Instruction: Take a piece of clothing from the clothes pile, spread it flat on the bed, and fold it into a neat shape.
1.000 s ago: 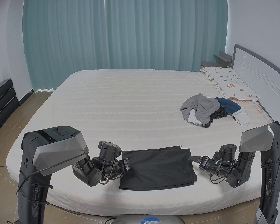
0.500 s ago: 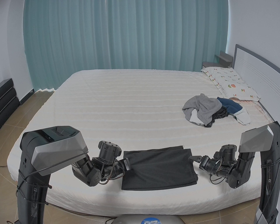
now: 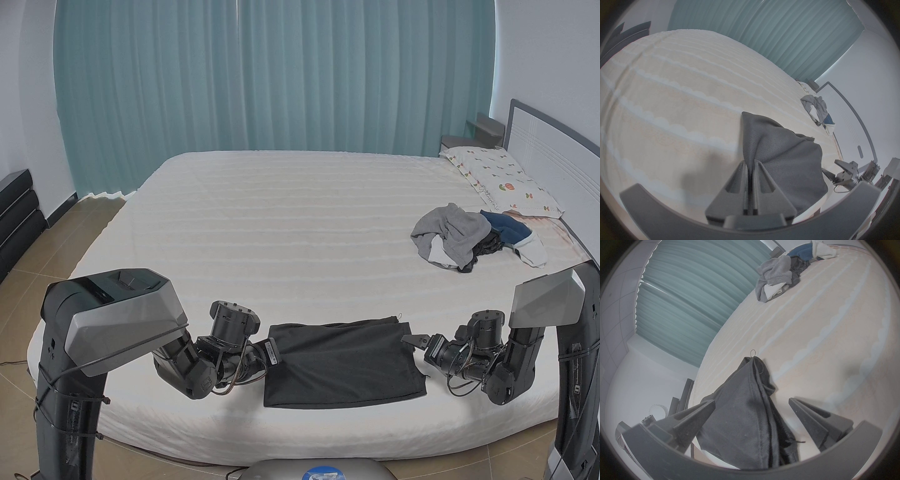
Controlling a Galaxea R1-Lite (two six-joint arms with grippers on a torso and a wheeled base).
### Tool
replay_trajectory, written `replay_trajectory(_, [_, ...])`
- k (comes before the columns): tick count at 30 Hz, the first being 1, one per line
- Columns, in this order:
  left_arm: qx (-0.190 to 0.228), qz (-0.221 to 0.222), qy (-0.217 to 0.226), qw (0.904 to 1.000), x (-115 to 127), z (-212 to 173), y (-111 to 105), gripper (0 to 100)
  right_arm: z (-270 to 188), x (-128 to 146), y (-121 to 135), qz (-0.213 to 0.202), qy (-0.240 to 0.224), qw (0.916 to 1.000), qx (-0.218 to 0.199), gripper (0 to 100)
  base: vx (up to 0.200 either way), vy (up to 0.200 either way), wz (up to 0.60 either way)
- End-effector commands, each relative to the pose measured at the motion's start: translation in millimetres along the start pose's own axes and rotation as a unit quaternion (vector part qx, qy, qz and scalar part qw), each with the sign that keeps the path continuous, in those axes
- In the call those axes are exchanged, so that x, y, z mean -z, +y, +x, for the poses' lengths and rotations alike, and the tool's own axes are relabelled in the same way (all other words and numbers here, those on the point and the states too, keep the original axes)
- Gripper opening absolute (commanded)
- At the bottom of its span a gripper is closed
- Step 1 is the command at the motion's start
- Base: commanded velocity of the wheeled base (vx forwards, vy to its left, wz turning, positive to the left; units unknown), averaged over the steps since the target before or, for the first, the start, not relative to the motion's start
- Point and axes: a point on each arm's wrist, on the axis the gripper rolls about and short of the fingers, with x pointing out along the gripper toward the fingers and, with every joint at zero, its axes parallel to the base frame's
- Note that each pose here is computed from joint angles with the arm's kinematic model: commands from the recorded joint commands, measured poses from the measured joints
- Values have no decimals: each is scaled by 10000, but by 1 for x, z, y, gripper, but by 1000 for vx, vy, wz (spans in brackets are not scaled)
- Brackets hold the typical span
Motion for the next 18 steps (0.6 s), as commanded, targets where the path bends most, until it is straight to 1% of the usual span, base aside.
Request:
replay_trajectory(1, [-15, -11, -3, 10000, 0, 0, 1, 0, 0, 1, 1, -9, 14, 10000, -7, 100, 0, 200, 0])
replay_trajectory(18, [-61, 0, 48, 10000, 1, 0, 2, 0, 0, 3, 3, -17, 41, 10000, -16, 100, 0, 200, 0])
